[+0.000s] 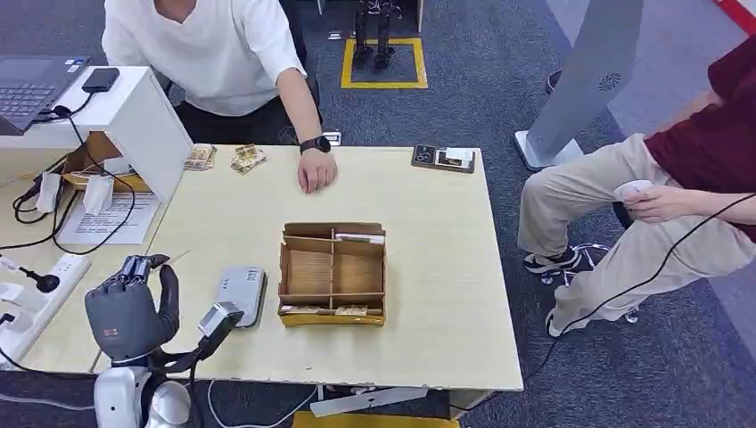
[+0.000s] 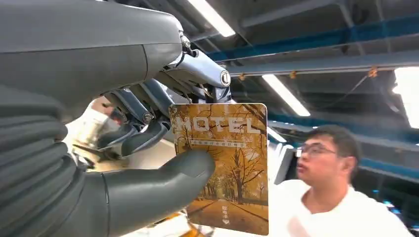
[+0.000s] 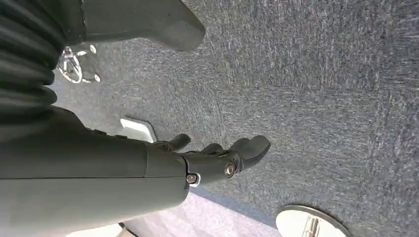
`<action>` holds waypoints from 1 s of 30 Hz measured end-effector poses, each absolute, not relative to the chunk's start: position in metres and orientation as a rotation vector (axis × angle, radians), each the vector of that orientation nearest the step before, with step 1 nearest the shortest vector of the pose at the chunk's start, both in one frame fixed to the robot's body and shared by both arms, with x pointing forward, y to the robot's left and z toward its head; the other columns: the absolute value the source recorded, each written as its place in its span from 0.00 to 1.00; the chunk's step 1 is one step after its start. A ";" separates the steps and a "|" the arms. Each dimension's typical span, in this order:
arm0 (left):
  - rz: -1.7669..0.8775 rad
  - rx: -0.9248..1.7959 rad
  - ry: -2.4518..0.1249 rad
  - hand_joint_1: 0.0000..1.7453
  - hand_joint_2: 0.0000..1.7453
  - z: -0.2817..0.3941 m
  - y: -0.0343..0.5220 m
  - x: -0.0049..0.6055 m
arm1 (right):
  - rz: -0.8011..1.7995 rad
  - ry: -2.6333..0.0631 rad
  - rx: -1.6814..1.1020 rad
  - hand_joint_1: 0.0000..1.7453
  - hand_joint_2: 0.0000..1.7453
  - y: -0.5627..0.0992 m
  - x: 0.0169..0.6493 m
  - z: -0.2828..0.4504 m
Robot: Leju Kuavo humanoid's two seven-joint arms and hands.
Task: Pass the card to the sensor for recognition and then transmit it.
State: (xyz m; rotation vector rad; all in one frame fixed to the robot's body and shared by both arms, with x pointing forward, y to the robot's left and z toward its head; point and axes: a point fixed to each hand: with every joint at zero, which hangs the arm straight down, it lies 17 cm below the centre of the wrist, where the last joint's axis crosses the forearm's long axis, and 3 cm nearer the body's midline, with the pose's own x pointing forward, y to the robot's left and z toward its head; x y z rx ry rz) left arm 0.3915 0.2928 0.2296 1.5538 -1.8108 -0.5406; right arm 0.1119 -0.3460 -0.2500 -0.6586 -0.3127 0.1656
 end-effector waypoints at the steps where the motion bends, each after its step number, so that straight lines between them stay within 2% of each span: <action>1: -0.540 1.560 -1.796 1.00 1.00 0.228 0.295 0.391 | 0.164 -0.312 -0.659 0.00 1.00 -0.346 0.112 -0.250; 11: -0.556 1.606 -1.705 1.00 1.00 0.217 0.314 0.388 | 0.156 -0.308 -0.659 0.00 1.00 -0.346 0.110 -0.250; 23: -0.534 1.539 -1.625 1.00 1.00 0.182 0.325 0.385 | 0.166 -0.307 -0.657 0.00 1.00 -0.346 0.108 -0.251; 30: -0.586 1.503 -1.621 1.00 1.00 0.165 0.317 0.385 | 0.159 -0.302 -0.657 0.00 1.00 -0.346 0.106 -0.251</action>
